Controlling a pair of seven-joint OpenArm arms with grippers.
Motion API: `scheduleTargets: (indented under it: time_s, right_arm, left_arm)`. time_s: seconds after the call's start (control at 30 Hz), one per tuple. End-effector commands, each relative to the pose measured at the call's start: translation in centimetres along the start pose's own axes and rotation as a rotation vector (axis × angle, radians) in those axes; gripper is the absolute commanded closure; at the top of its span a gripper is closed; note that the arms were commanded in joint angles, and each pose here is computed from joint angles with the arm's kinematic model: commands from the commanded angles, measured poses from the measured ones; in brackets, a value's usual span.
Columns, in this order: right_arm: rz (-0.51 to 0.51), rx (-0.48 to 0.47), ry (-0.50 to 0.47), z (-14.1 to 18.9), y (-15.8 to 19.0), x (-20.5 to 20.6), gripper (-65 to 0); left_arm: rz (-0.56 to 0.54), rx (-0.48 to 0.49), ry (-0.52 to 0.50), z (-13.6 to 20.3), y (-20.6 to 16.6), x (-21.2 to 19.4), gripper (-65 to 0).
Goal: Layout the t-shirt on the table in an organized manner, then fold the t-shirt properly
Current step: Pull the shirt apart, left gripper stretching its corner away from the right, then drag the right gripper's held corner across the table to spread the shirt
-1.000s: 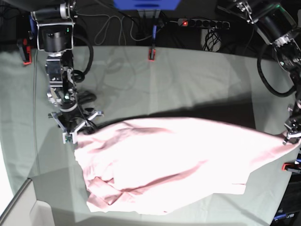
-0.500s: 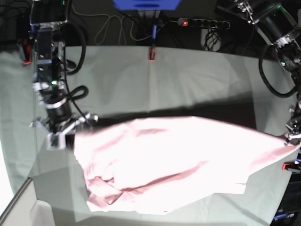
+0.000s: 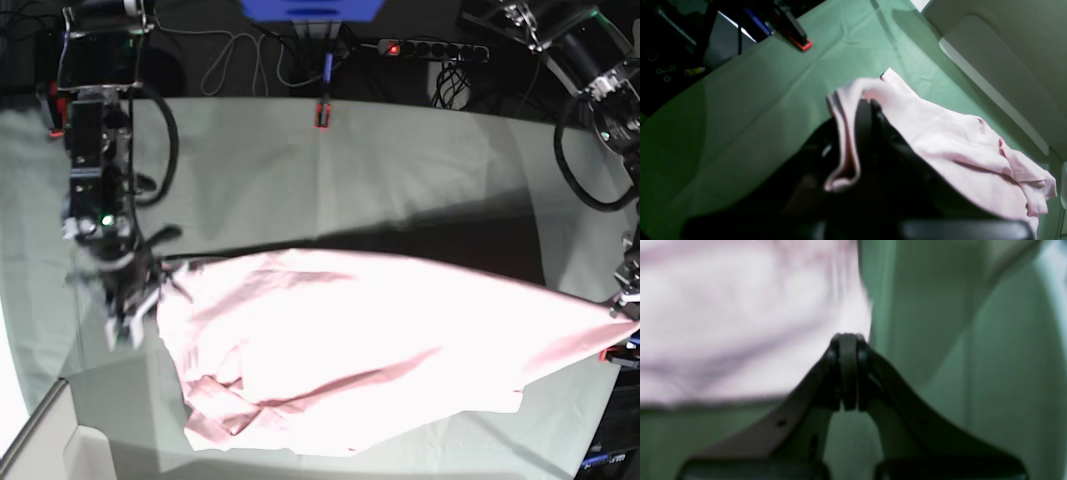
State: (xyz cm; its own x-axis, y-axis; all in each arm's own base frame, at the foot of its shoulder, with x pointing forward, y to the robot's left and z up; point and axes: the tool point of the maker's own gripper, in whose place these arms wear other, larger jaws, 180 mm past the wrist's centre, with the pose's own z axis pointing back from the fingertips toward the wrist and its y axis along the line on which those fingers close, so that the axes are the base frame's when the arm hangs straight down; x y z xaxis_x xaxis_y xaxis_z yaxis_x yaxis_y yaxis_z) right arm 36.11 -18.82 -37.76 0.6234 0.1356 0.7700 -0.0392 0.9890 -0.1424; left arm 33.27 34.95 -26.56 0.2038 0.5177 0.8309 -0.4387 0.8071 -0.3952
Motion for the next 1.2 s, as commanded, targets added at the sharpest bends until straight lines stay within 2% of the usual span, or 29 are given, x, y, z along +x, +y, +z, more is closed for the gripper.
scheduleTargets:
  time_s: [0.0,0.1,0.2,0.3,0.5,0.73,0.8,0.83,0.87,0.97,1.0,1.17]
  right_arm:
    - [-0.003,-0.005,-0.063,-0.2,-0.5,1.9,-3.4]
    - [-0.016,0.002,0.000,-1.3,-0.3,0.1,-13.4]
    - [-0.028,0.010,0.069,-2.4,-0.1,-2.1,-26.5]
    - [-0.037,0.011,0.110,-3.2,-0.1,-3.3,-33.5]
    - [-0.061,0.042,0.186,-4.0,1.5,-6.2,-34.2]
    - [-0.075,0.049,0.240,-5.5,1.6,-7.0,-34.0]
    - [-0.076,0.051,0.244,-5.6,1.6,-7.1,-32.9]
    - [-0.071,0.052,0.245,-5.6,1.7,-7.1,-30.2]
    - [-0.069,0.055,0.244,-5.6,1.7,-7.1,-25.5]
    - [-0.058,0.082,0.227,-5.6,2.1,-6.6,-4.4]
    - [-0.060,0.081,0.212,-5.6,2.1,-6.4,0.0]
    - [-0.053,0.071,0.147,-5.3,1.7,-4.8,0.0]
  left_arm:
    - [-0.013,-0.014,-0.064,0.2,-0.5,2.2,-0.2]
    - [-0.014,-0.012,-0.062,0.2,-0.4,2.1,-0.2]
    - [-0.014,-0.012,-0.061,0.2,-0.4,2.0,-0.2]
    - [-0.012,-0.013,-0.060,0.2,-0.4,1.9,-0.2]
    - [-0.011,-0.012,-0.057,0.2,-0.4,1.8,-0.2]
    - [-0.012,-0.008,-0.048,0.3,-0.2,1.4,-0.2]
    - [-0.015,-0.003,-0.039,0.4,0.0,1.1,-0.2]
    - [-0.015,-0.004,-0.041,0.4,0.0,1.1,-0.2]
    - [-0.016,-0.003,-0.040,0.4,0.0,1.1,-0.2]
    - [-0.016,-0.003,-0.040,0.4,0.0,1.1,-0.2]
    - [-0.016,-0.003,-0.040,0.4,0.0,1.1,-0.2]
    - [-0.021,-0.002,-0.040,0.6,0.1,1.0,-0.2]
